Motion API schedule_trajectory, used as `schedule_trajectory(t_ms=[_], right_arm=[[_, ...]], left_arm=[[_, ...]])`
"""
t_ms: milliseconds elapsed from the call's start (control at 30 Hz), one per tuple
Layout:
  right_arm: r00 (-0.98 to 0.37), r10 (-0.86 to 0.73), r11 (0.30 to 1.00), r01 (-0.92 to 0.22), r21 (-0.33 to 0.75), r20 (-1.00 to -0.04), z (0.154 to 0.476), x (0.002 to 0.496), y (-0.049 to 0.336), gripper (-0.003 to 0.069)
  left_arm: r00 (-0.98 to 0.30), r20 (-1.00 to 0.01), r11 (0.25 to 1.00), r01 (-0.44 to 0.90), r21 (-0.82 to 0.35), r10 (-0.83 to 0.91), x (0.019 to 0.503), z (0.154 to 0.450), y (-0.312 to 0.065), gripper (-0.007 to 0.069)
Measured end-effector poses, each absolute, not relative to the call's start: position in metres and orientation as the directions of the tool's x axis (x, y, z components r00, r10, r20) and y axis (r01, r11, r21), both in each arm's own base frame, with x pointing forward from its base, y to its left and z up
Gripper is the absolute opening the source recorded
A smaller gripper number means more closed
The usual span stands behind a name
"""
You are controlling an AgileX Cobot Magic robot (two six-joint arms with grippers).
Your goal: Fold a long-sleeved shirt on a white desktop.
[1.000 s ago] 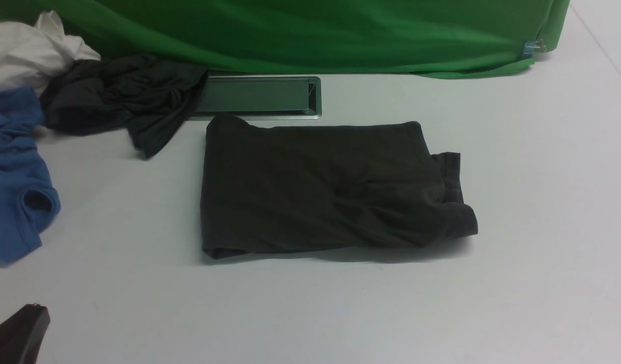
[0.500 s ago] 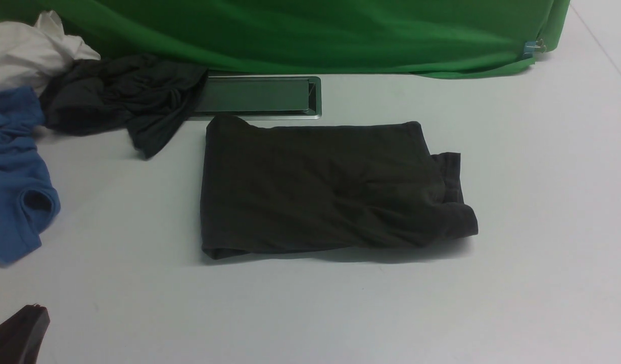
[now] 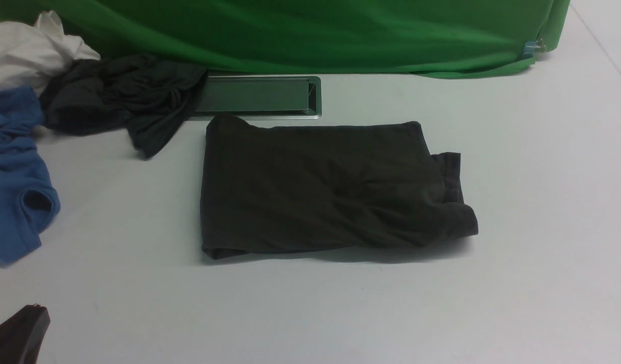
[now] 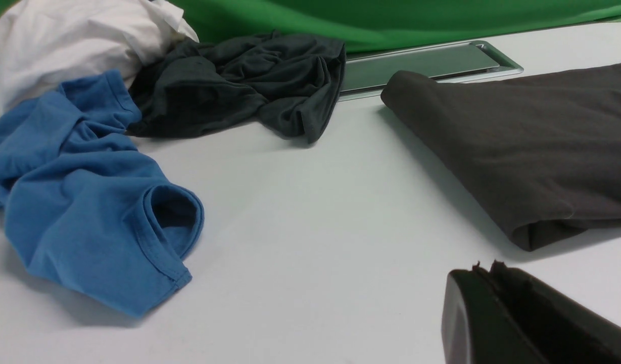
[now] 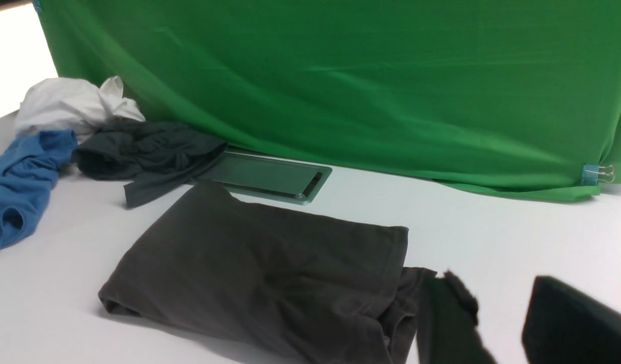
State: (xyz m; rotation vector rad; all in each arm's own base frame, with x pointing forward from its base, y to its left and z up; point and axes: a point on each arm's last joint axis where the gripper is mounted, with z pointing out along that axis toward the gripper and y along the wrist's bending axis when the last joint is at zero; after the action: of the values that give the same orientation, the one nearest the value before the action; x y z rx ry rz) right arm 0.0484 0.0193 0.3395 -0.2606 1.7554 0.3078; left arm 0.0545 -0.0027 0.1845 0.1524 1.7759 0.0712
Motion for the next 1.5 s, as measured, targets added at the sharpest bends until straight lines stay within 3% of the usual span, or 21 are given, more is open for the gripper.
schedule_trajectory(t_ms=[600,800,1000,1133,1267,1500], right_arm=[[-0.193,-0.001,0.943,-0.328,0.064,-0.981,0.34,0.046,0.018,0.0238],[-0.179,0.021,0.971,-0.232,0.063,-0.984,0.339,0.045,0.012,0.0239],[-0.035,-0.021,0.998,-0.066,-0.018,-0.999,0.345,0.032,0.003,0.0239],[0.012,-0.033,0.998,0.044,-0.033,-0.999,0.324,0.023,-0.001,0.0239],[-0.053,-0.026,0.995,0.099,-0.032,-0.998,0.282,0.028,-0.003,0.0239],[-0.149,-0.002,0.993,0.117,-0.02,-0.989,0.228,0.046,-0.006,0.0239]], left_arm=[[-0.203,-0.969,0.989,0.064,0.132,0.142,0.054,0.185,-0.003,0.0032],[-0.203,-0.969,0.989,0.064,0.132,0.142,0.054,0.185,-0.003,0.0032],[-0.203,-0.969,0.989,0.064,0.132,0.142,0.054,0.185,-0.003,0.0032],[-0.203,-0.969,0.989,0.064,0.132,0.142,0.054,0.185,-0.003,0.0032],[-0.202,-0.968,0.989,0.065,0.135,0.146,0.054,0.185,-0.003,0.0032],[-0.202,-0.966,0.986,0.068,0.15,0.161,0.054,0.184,-0.003,0.0032]])
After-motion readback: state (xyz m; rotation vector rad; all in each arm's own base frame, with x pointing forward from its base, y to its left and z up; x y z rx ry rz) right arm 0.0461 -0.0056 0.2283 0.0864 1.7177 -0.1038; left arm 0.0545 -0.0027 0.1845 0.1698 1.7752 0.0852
